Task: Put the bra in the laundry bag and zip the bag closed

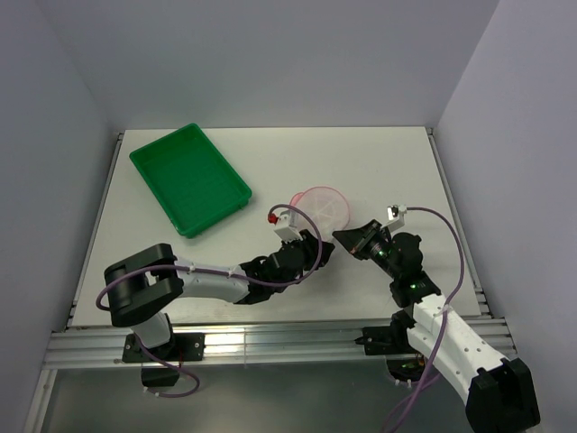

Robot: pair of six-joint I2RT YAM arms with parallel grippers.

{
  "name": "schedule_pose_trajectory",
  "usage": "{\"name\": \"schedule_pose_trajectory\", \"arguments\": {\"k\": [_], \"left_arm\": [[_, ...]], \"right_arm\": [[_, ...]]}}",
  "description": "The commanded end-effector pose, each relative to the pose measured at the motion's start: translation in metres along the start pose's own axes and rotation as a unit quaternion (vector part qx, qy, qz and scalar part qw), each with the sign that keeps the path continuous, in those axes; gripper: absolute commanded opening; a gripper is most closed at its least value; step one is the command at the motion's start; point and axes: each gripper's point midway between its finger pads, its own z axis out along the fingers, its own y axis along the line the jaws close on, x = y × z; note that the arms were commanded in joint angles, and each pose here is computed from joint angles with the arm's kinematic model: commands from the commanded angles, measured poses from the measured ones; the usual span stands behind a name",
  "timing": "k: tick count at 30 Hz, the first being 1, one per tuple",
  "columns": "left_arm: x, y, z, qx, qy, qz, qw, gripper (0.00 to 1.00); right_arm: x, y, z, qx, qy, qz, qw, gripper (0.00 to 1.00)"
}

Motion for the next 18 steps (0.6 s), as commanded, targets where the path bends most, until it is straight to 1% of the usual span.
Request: {"name": "schedule_pose_trajectory", "arguments": {"k": [1, 3, 6, 7, 9, 10, 13, 14, 18], "left_arm": [[-0.027, -0.029, -0.004, 0.031, -0.041, -0.034, 0.998, 0.32], [-0.026, -0.028, -0.003, 0.032, -0.039, -0.036, 0.998, 0.3], [-0.025, -0.029, -0.003, 0.033, -0.037, -0.036, 0.998, 0.24], [-0.025, -0.029, -0.003, 0.034, -0.036, -0.037, 0.998, 0.19], [-0.023, -0.03, -0.004, 0.036, -0.032, -0.038, 0.998, 0.15], [-0.021, -0.028, -0.004, 0.035, -0.029, -0.039, 0.998, 0.11], [-0.018, -0.026, -0.007, 0.035, -0.023, -0.044, 0.998, 0.04], [-0.017, -0.026, -0.008, 0.035, -0.021, -0.046, 0.998, 0.01], [-0.017, -0.028, -0.016, 0.043, -0.015, -0.052, 0.998, 0.0]], "right_arm": [[0.014, -0.007, -0.003, 0.001, 0.023, -0.01, 1.0, 0.0], [0.013, -0.009, -0.003, 0.005, 0.021, -0.012, 1.0, 0.0], [0.014, -0.01, -0.003, 0.006, 0.021, -0.015, 1.0, 0.0], [0.013, -0.011, -0.003, 0.009, 0.019, -0.016, 1.0, 0.0], [0.013, -0.013, -0.002, 0.012, 0.018, -0.016, 1.0, 0.0], [0.014, -0.014, -0.002, 0.013, 0.019, -0.017, 1.0, 0.0], [0.016, -0.016, -0.001, 0.016, 0.022, -0.017, 0.999, 0.0], [0.016, -0.017, 0.0, 0.017, 0.022, -0.018, 0.999, 0.0], [0.015, -0.019, 0.0, 0.023, 0.021, -0.026, 0.999, 0.0]]}}
